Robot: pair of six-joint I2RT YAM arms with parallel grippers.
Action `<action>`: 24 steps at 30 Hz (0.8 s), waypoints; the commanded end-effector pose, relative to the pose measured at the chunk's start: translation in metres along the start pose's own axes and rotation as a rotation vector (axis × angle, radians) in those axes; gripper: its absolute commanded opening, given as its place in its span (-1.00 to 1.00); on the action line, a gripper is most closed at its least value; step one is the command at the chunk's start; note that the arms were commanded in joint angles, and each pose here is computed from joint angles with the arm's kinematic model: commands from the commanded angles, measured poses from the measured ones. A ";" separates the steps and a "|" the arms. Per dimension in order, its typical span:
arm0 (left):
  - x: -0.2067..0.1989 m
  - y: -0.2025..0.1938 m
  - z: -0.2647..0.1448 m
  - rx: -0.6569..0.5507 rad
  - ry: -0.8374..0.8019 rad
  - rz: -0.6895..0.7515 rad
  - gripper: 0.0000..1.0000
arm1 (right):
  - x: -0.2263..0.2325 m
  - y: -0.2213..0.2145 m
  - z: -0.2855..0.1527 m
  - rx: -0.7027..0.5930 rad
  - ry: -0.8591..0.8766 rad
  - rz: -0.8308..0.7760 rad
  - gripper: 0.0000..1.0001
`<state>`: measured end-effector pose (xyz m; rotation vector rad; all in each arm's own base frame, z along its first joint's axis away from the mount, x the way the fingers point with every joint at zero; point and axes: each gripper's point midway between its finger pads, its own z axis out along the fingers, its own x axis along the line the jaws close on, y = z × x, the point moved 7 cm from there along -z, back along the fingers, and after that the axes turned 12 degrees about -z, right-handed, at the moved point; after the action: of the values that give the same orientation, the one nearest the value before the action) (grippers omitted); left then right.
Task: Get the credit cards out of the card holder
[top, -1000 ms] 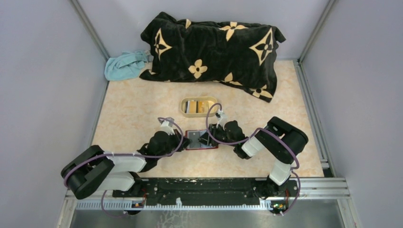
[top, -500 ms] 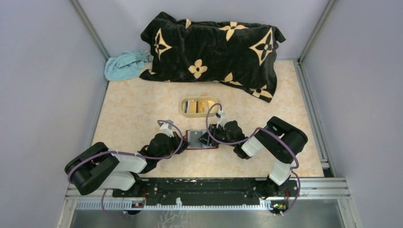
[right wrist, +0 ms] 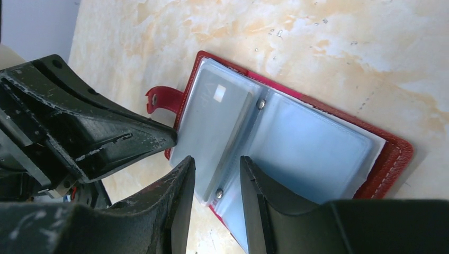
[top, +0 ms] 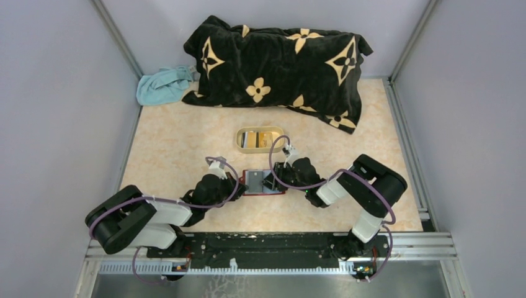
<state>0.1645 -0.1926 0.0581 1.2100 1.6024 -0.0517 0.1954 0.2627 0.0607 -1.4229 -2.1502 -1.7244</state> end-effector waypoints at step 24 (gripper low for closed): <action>0.020 -0.012 0.000 0.055 0.076 0.018 -1.00 | 0.024 0.014 0.011 -0.035 0.102 -0.026 -0.25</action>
<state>0.1667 -0.1936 0.0569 1.2026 1.5986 -0.0520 0.1998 0.2740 0.0593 -1.3965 -2.1462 -1.7286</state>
